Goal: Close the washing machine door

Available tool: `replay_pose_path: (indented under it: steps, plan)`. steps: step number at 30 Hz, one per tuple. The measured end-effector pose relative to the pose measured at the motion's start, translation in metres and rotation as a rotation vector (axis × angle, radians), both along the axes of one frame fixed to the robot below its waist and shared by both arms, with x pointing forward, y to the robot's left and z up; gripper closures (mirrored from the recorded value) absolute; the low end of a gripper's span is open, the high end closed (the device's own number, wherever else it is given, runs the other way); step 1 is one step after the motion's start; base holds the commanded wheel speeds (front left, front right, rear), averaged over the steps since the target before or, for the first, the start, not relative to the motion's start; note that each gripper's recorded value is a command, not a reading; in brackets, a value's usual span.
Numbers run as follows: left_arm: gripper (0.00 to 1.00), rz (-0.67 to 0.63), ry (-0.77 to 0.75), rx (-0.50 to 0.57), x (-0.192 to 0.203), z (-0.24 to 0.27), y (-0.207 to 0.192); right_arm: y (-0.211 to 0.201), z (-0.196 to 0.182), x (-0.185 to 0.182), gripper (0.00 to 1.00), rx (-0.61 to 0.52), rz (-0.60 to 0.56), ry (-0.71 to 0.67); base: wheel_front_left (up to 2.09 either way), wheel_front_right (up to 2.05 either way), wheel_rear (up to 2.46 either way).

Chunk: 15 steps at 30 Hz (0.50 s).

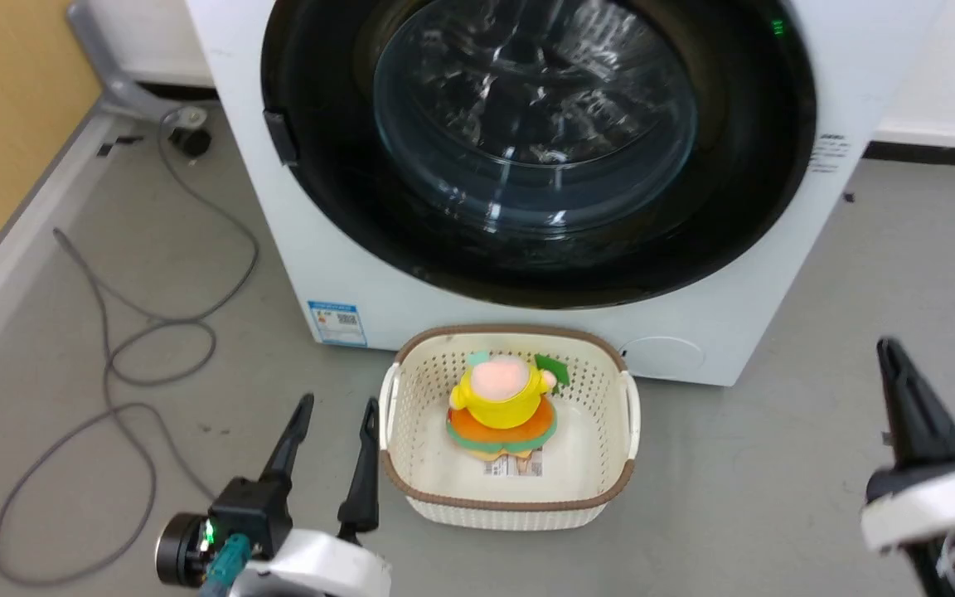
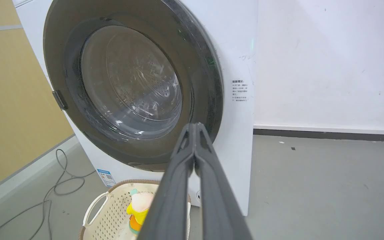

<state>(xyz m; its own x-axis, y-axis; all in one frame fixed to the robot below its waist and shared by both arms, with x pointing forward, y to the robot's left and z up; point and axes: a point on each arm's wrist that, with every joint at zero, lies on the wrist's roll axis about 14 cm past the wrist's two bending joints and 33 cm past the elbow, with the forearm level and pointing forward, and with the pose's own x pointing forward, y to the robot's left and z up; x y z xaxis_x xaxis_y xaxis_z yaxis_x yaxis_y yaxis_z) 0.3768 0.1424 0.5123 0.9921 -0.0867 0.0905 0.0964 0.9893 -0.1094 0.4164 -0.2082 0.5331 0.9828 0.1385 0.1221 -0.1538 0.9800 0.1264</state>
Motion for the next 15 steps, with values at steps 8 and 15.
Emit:
replay_pose_path:
  steps: [8,15]
  plan:
    - [0.00,-0.027,0.022,0.011,-0.013,-0.008,-0.006,0.020,-0.006,-0.042,1.00,-0.016,-0.043,0.013,0.00,0.00,0.00]
    - [0.00,-0.016,0.017,0.008,-0.019,-0.006,-0.004,0.027,-0.015,-0.056,0.00,0.003,-0.057,0.042,0.00,0.00,0.00]
